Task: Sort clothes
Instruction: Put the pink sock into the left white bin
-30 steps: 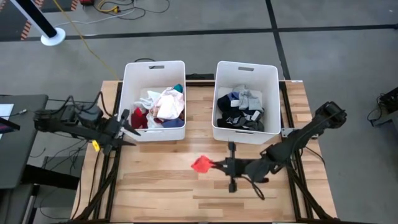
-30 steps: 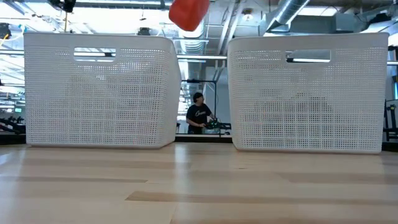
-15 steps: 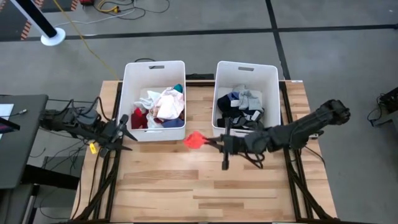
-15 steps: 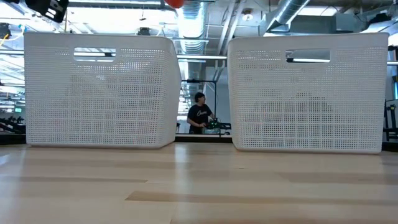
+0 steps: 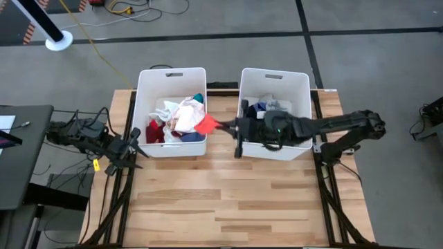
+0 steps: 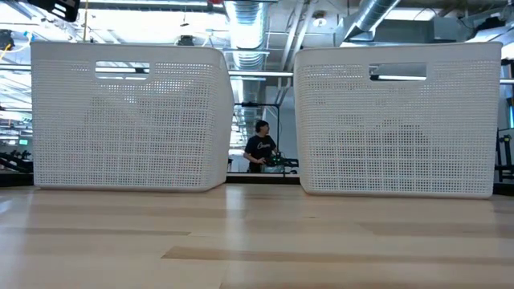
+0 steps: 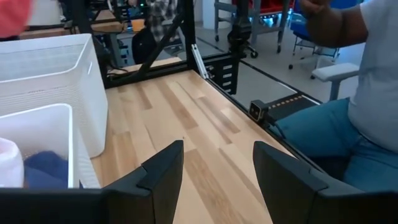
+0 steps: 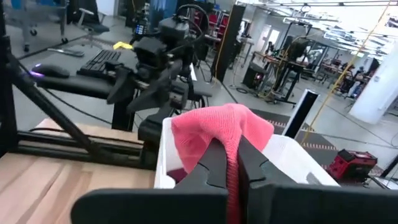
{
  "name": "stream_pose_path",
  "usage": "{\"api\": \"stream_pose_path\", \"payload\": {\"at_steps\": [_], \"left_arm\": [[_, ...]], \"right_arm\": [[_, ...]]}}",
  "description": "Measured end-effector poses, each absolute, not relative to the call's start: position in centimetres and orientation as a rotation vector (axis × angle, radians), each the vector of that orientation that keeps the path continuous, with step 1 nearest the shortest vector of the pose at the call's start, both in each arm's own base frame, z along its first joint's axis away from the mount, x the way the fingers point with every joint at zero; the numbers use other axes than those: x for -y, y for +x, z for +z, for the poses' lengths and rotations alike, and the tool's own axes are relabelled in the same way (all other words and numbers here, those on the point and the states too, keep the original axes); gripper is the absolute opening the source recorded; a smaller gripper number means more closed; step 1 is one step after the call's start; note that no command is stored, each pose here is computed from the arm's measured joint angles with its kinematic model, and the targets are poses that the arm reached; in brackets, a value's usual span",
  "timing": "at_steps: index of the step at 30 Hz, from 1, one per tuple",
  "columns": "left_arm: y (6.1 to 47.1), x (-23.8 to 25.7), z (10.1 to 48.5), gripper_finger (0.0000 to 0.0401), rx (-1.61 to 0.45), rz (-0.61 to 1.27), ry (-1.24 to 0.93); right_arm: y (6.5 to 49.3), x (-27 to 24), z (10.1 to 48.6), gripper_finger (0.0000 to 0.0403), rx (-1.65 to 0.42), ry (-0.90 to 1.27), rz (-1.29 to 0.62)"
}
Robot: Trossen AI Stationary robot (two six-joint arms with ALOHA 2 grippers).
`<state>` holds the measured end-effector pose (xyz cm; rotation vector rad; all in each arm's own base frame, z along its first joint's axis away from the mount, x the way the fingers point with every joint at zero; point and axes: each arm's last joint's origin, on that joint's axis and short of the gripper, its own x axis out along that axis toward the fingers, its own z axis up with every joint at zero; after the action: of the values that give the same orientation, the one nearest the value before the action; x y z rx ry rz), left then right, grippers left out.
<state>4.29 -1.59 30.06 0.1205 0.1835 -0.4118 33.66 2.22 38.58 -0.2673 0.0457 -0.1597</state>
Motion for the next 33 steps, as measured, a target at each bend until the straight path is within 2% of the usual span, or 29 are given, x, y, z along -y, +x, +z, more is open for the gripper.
{"api": "stream_pose_path", "payload": {"at_steps": [16, 25, 33], "left_arm": [[4.3, 1.7, 30.1, 0.0187, -0.174, -0.436, 0.143], [4.3, 1.7, 30.3, 0.0187, -0.156, -0.436, 0.143], [4.3, 1.7, 30.3, 0.0187, -0.156, -0.436, 0.146]], "right_arm": [[42.4, 8.0, 40.7, 0.0008, -0.076, -0.285, -0.201], [46.0, 12.1, 40.6, 0.0008, -0.072, -0.281, -0.22], [48.1, 15.5, 38.8, 0.0008, -0.101, -0.242, -0.269]]}}
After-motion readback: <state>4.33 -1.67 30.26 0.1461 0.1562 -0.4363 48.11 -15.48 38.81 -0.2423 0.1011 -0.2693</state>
